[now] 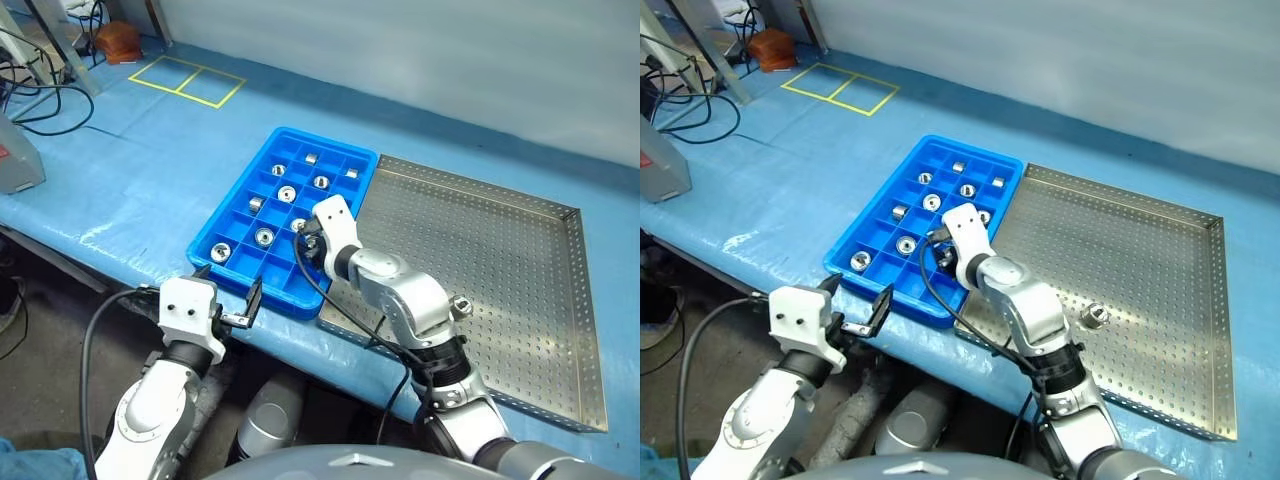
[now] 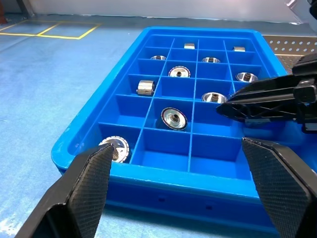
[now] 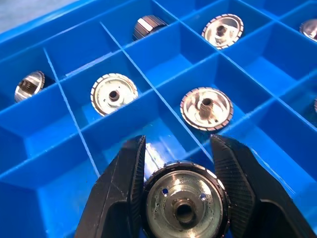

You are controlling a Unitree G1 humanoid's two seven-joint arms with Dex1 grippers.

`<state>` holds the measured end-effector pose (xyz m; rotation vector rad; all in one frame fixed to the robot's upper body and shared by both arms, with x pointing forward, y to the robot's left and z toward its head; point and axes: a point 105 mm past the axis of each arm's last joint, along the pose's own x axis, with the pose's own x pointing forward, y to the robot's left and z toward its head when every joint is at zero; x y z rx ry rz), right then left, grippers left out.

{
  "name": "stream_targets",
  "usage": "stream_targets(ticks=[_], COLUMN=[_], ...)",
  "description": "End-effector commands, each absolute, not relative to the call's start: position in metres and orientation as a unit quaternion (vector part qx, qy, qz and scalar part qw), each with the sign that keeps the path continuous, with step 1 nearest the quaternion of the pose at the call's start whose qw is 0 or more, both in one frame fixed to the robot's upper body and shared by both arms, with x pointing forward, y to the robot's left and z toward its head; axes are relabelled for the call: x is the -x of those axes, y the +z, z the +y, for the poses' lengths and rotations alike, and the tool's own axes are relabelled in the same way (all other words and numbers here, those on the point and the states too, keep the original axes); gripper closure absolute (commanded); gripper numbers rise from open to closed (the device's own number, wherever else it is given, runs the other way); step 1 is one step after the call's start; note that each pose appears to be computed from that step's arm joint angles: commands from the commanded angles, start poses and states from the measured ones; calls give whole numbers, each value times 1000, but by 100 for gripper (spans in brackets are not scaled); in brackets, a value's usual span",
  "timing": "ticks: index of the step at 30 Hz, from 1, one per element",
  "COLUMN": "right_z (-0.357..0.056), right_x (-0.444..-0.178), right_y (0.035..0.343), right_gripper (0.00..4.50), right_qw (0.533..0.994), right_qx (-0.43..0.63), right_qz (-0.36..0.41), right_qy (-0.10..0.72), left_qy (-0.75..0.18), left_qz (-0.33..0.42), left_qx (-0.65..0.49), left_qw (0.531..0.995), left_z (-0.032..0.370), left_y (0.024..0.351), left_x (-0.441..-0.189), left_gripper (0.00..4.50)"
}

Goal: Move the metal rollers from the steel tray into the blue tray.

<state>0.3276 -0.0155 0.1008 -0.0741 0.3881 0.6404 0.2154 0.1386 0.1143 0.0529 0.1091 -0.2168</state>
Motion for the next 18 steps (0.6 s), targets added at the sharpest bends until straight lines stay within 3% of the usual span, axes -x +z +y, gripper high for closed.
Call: stream_targets(ticks=[1,6,13,18], right_z=[-22,-38,-95,-125], right_x=[-326,-329,-333,-318], right_y=[117,132,142,121], right_gripper=[149,3,3,3], right_qw=[935,946,974,976], right_qx=[30,33,28,27], right_qz=[164,142,134,175], right_qy=[314,289,182,126], left_qy=[-124,-151,-231,-270], left_qz=[44,41,52,60], left_qx=[-22,-24,-40,-50], left_qw=[991,987,971,960], left_z=[134,127,109,97], left_y=[119,119,117,114], left_x=[-217,-221,-224,-228], left_gripper=[0,0,0,0])
